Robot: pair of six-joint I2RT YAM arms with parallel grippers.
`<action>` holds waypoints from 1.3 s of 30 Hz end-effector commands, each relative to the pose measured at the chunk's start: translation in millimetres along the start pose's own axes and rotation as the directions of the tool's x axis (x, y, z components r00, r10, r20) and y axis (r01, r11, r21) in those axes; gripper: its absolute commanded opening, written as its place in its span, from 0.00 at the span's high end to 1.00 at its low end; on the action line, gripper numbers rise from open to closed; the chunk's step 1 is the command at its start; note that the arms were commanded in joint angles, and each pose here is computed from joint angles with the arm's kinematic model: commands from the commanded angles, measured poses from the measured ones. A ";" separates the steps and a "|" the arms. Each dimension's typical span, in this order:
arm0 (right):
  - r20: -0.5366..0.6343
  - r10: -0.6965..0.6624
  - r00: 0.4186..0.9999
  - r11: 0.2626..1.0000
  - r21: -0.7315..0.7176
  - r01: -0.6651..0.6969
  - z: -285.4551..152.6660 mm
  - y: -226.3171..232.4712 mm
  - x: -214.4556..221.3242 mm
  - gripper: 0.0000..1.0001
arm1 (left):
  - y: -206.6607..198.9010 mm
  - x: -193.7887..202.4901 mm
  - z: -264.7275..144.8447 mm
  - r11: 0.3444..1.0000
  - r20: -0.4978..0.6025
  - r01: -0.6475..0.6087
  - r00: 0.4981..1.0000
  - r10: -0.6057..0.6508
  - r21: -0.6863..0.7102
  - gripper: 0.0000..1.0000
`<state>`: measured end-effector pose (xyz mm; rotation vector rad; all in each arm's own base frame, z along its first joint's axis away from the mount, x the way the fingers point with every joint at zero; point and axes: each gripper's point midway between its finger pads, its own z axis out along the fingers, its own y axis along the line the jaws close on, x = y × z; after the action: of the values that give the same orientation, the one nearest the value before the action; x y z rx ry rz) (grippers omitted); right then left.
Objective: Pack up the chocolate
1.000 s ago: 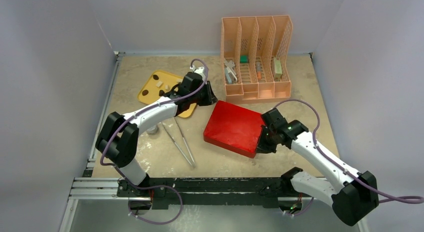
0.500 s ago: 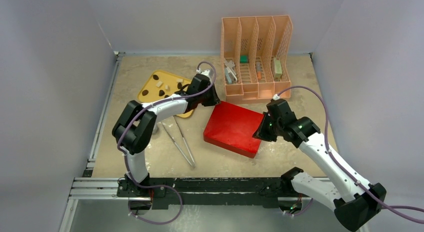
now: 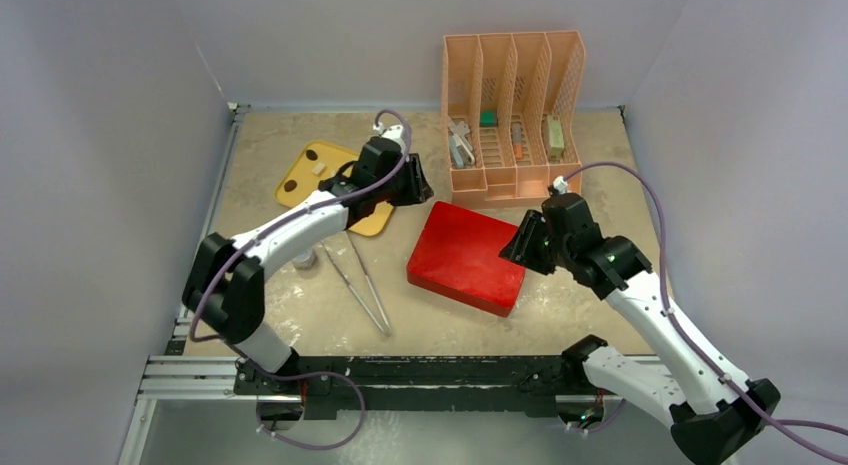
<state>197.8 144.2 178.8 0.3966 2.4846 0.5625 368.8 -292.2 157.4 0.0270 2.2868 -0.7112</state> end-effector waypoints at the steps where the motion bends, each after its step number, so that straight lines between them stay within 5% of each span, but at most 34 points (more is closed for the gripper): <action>1: 0.137 -0.023 0.990 0.998 -0.060 0.031 -17.7 21.8 -34.5 0.47 | -15.3 -32.7 -48.0 0.998 0.102 -0.063 0.993 0.059 0.032 0.55; 9: 0.280 -0.047 0.959 0.995 -0.072 0.069 -38.8 28.5 -64.1 0.02 | -31.0 -57.5 -133.1 0.991 0.247 -0.111 0.965 0.088 0.081 0.29; 17: 0.379 -0.073 0.923 0.990 -0.087 0.114 -62.6 37.4 -86.2 0.01 | -22.4 -59.8 -190.0 0.992 0.369 -0.090 0.928 0.054 0.083 0.20; 39: 0.393 -0.026 0.919 0.981 -0.168 0.099 -66.1 46.1 -83.5 0.02 | 8.1 -51.7 -216.8 0.999 0.464 -0.048 0.885 0.038 0.011 0.15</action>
<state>228.9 128.5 276.3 0.3132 2.0854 0.5885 263.6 -178.0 297.5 -0.0360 1.8871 -0.6688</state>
